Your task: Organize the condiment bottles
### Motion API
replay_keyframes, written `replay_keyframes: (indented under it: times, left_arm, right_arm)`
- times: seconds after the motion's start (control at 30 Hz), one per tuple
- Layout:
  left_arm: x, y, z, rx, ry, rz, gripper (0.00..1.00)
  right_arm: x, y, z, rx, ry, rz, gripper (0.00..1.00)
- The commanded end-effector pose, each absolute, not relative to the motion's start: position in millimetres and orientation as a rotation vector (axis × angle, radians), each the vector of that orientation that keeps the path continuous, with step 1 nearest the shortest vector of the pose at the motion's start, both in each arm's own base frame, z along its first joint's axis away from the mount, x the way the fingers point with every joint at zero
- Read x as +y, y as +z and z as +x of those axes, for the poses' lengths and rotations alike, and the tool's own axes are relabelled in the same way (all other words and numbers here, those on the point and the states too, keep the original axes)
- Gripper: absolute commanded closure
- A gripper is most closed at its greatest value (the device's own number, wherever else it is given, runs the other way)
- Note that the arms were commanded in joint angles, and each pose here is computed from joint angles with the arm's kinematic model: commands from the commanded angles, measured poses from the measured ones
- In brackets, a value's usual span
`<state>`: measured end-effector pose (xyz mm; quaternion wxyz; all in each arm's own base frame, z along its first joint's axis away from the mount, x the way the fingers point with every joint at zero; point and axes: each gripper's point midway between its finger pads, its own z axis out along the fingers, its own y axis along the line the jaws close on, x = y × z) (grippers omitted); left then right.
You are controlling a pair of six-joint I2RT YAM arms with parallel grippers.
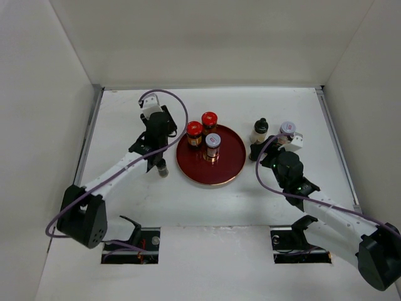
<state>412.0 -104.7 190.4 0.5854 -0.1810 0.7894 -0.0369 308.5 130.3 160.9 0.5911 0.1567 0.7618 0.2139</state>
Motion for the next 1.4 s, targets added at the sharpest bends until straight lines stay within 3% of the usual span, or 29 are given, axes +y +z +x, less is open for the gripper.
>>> replay_keyframes:
  times: [0.0, 0.43, 1.1, 1.2, 1.37]
  left_arm:
    - [-119.0, 224.7, 392.5, 1.773, -0.128, -0.371, 0.65]
    - [-181.7, 182.4, 349.5, 1.906, -0.194, -0.216, 0.65]
    - [-205.2, 122.8, 355.8, 1.979, -0.179, -0.154, 0.64]
    - [-200.4, 119.4, 354.6, 1.974, -0.151, -0.158, 0.57]
    - [-194.8, 123.2, 350.1, 1.960, -0.137, -0.164, 0.34]
  right_arm:
    - [141.3, 191.5, 315.5, 1.691, 0.569, 0.360, 0.15]
    - [141.6, 194.3, 313.4, 1.682, 0.579, 0.358, 0.15]
    - [143.0, 192.7, 314.0, 1.689, 0.576, 0.353, 0.15]
    - [141.9, 195.1, 313.7, 1.681, 0.574, 0.354, 0.15]
    - [142.8, 194.1, 313.7, 1.685, 0.576, 0.350, 0.15]
